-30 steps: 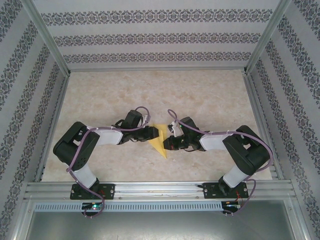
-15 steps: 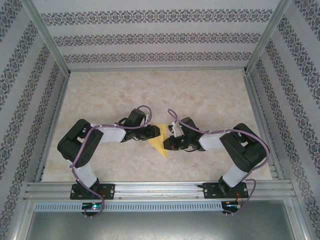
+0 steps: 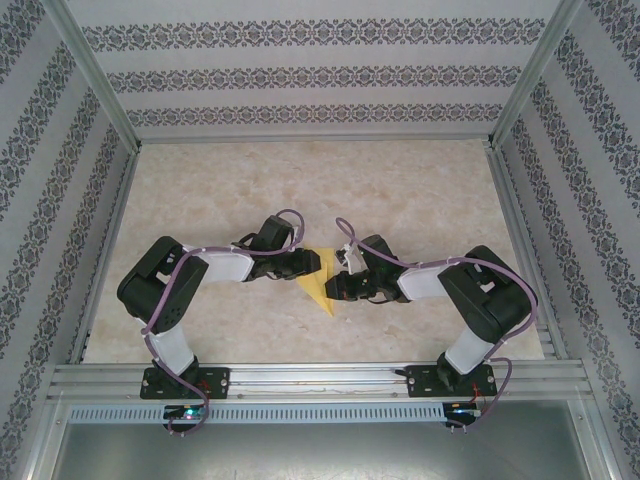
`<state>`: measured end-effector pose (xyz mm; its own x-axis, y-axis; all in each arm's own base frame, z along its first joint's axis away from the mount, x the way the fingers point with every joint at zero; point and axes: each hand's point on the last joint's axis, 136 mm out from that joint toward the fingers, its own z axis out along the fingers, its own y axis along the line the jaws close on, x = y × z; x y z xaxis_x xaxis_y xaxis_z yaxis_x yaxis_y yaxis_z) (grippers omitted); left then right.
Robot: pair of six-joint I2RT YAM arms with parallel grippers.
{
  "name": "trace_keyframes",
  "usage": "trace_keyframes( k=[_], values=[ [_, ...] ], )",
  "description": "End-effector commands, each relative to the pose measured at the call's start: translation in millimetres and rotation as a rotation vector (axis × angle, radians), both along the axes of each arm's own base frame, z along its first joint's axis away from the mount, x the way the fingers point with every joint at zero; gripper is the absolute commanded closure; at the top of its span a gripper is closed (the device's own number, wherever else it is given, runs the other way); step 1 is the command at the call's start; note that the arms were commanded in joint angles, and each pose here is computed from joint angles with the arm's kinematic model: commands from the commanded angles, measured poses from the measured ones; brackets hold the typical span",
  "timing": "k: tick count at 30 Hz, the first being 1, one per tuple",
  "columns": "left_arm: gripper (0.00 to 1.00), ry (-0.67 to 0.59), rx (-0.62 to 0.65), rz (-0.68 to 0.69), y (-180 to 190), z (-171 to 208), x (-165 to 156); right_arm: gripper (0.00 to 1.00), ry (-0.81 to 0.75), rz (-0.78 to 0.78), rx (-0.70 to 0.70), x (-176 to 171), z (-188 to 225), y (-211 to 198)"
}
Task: Fold a paper plane with a square sheet of paper (fold left side to right side)
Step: Fourth fold the wing at the center of the table.
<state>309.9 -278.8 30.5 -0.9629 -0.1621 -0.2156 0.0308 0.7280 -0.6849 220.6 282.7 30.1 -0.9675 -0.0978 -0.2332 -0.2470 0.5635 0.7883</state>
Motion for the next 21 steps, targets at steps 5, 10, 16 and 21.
trace_keyframes(
  k=[5, 10, 16, 21],
  values=[
    [0.59, 0.063, 0.081, 0.02, 9, -22, -9, 0.69, -0.059, -0.029, 0.081, 10, 33, -7],
    [0.59, 0.062, 0.081, 0.021, 10, -21, -9, 0.62, -0.063, -0.057, 0.097, 24, 38, -12],
    [0.59, 0.062, 0.078, 0.022, 9, -22, -10, 0.61, -0.052, -0.073, 0.083, 38, 32, -7],
    [0.59, 0.059, 0.077, 0.02, 9, -21, -9, 0.62, -0.033, -0.069, 0.079, 42, 23, -2]
  ],
)
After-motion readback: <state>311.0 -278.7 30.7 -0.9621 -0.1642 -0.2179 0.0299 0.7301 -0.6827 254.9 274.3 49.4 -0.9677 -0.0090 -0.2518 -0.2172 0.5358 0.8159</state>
